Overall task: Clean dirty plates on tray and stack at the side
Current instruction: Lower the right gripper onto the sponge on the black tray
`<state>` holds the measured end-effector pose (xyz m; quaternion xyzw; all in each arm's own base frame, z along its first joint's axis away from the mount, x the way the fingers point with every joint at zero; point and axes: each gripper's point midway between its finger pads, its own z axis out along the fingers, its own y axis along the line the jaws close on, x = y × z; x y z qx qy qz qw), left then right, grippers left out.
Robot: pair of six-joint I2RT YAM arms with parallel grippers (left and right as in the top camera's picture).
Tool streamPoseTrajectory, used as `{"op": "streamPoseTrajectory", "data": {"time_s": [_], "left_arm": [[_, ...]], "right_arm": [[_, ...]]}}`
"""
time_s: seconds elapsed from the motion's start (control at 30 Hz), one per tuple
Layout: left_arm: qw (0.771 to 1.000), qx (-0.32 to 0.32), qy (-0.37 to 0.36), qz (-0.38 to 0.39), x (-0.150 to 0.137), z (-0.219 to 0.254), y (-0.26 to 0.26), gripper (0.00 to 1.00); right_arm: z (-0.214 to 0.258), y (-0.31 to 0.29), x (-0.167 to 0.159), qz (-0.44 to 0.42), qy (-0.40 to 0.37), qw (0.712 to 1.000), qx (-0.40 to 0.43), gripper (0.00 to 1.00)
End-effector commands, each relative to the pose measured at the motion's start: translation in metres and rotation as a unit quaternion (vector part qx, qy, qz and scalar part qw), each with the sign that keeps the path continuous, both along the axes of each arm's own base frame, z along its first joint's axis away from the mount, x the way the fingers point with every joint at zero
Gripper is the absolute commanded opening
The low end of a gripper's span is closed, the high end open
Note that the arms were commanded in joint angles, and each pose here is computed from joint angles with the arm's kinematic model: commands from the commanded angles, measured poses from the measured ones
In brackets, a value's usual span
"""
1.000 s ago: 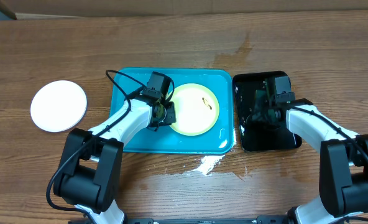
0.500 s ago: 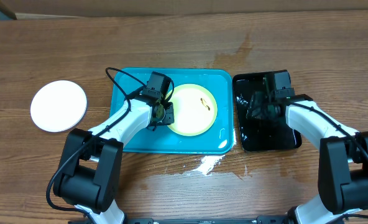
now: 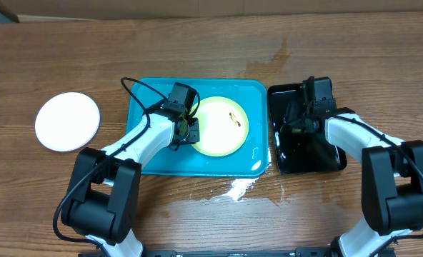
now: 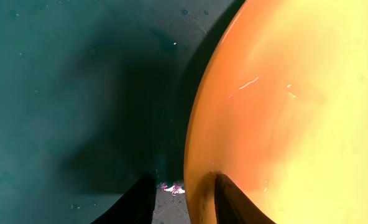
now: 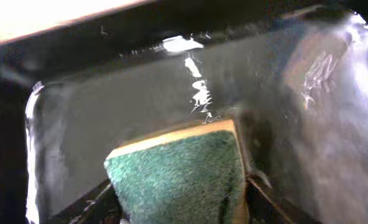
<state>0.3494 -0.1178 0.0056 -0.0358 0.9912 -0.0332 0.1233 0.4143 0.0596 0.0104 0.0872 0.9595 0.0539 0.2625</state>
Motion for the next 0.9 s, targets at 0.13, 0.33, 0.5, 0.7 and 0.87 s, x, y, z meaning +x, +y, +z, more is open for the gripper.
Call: {"op": "streamPoseTrajectory", "data": {"time_s": [0.13, 0.33, 0.5, 0.7, 0.87], "left_arm": [[1.000, 0.019, 0.005, -0.005, -0.003, -0.002, 0.010, 0.34], [1.000, 0.020, 0.007, -0.006, -0.004, -0.003, 0.010, 0.34], [1.000, 0.020, 0.007, -0.006, -0.004, -0.003, 0.010, 0.34], [1.000, 0.020, 0.007, -0.005, -0.004, -0.003, 0.010, 0.33], [1.000, 0.020, 0.007, -0.005, -0.004, -0.003, 0.010, 0.33]], "right_arm": [[0.002, 0.001, 0.008, 0.009, -0.013, 1.000, -0.006, 0.27], [0.018, 0.000, 0.004, 0.012, -0.004, 1.000, -0.008, 0.53], [0.033, -0.002, -0.009, 0.012, 0.016, 1.000, -0.011, 0.59], [0.004, -0.004, -0.024, 0.012, 0.056, 0.998, -0.017, 0.59], [-0.006, -0.004, -0.024, 0.011, 0.063, 0.998, -0.017, 0.49]]}}
